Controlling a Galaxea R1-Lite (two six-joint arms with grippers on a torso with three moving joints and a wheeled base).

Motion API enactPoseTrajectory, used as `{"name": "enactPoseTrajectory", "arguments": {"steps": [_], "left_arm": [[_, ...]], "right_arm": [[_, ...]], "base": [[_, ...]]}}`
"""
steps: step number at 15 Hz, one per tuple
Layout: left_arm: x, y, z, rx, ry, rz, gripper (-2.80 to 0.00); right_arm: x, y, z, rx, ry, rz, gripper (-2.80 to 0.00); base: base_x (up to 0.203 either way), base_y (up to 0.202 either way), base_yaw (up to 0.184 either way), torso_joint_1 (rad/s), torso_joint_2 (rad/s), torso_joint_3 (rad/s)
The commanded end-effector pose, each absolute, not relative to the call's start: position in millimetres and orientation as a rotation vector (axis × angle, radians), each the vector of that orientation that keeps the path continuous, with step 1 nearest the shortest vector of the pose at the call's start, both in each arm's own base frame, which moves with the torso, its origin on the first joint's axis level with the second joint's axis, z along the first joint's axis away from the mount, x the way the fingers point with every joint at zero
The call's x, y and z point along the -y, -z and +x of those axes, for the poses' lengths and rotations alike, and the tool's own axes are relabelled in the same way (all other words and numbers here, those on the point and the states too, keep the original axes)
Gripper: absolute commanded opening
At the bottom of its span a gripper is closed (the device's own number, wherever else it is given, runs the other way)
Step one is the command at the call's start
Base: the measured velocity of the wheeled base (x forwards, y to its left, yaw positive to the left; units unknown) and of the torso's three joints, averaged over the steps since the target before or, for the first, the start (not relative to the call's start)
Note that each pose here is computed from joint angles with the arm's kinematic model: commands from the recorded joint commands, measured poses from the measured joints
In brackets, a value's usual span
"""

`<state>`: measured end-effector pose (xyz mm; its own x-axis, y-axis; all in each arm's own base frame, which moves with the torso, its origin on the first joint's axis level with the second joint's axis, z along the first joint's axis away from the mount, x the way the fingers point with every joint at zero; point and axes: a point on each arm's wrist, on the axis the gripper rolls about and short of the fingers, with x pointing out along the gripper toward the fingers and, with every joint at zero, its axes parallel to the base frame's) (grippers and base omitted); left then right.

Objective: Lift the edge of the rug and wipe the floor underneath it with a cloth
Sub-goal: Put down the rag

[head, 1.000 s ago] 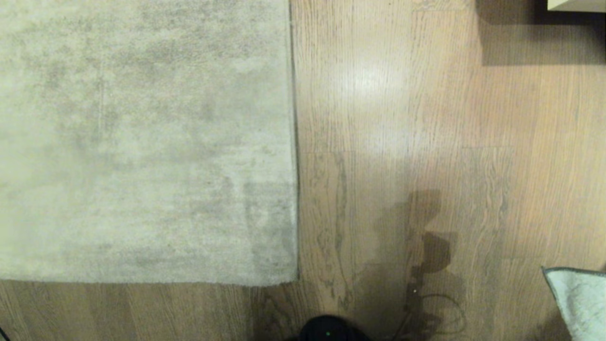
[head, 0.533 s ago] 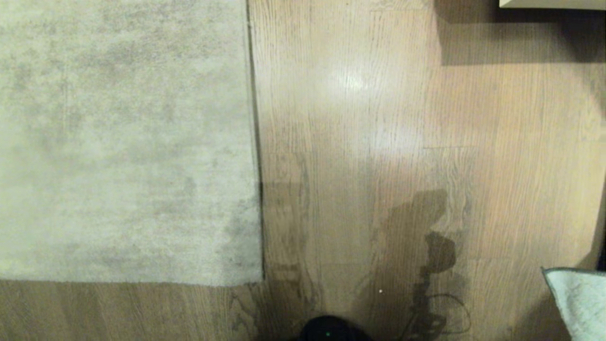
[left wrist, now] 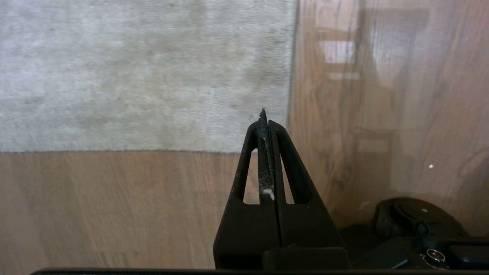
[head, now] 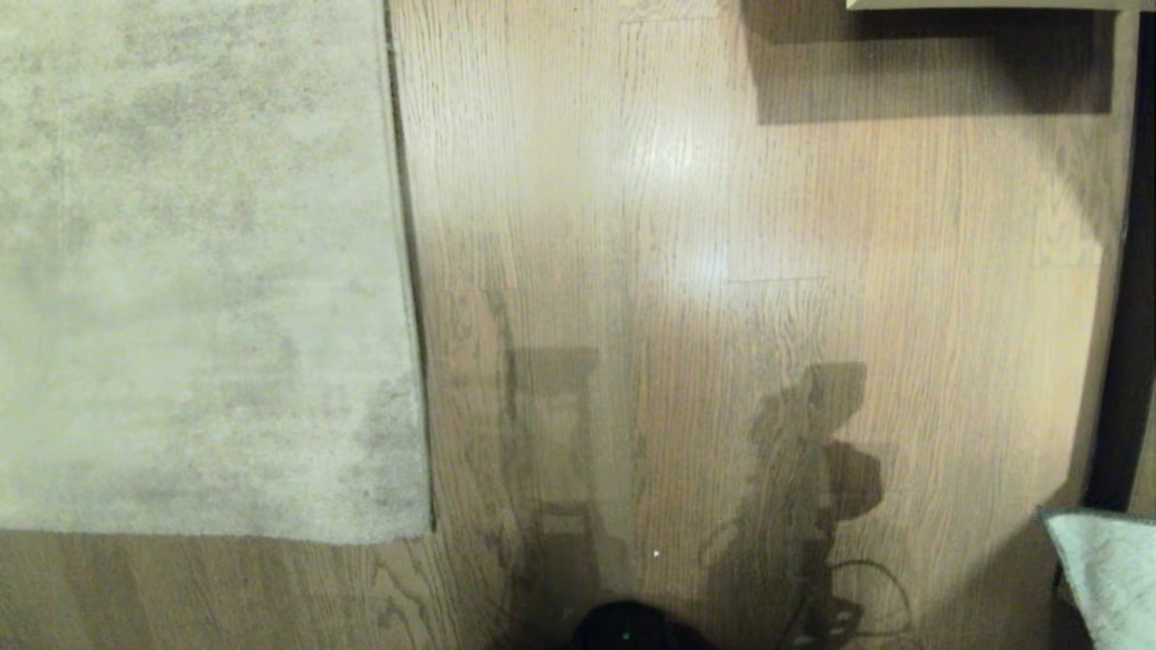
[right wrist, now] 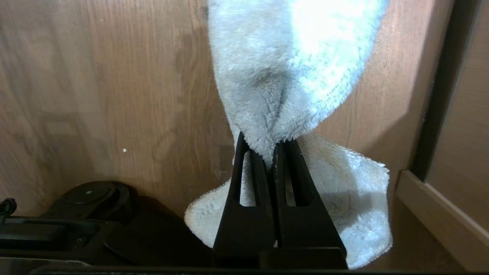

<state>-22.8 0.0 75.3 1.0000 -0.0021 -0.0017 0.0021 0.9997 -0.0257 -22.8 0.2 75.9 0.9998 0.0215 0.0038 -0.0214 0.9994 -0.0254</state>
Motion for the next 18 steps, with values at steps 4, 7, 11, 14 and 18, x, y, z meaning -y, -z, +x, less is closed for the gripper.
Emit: {"name": "enactPoseTrajectory", "arguments": {"steps": [4, 7, 11, 14, 18], "left_arm": [[-0.1, -75.3, -22.8, -0.002, 0.003, -0.026, -2.80], [-0.1, -75.3, -22.8, -0.002, 0.004, -0.026, -2.80], [-0.1, -75.3, -22.8, -0.002, 0.003, -0.026, -2.80], [-0.1, -75.3, -22.8, -0.002, 0.003, -0.026, -2.80], [-0.1, -75.3, -22.8, -0.002, 0.003, -0.026, -2.80]], "right_arm": [[-0.2, -76.0, -22.7, 0.004, -0.021, -0.026, -2.80], [-0.2, -76.0, -22.7, 0.004, -0.021, -0.026, -2.80], [-0.2, -76.0, -22.7, 0.003, -0.021, -0.026, -2.80], [-0.2, -76.0, -22.7, 0.003, -0.022, -0.026, -2.80], [-0.2, -76.0, -22.8, 0.005, -0.021, -0.026, -2.80]], "base": [[0.000, -0.016, -0.001, 0.001, 0.00, 0.001], [0.000, 0.000, 0.000, 0.000, 0.00, 0.000], [0.000, 0.000, 0.000, 0.000, 0.00, 0.000], [0.000, 0.000, 0.000, 0.000, 0.00, 0.000], [0.000, 0.000, 0.000, 0.000, 0.00, 0.000]]}}
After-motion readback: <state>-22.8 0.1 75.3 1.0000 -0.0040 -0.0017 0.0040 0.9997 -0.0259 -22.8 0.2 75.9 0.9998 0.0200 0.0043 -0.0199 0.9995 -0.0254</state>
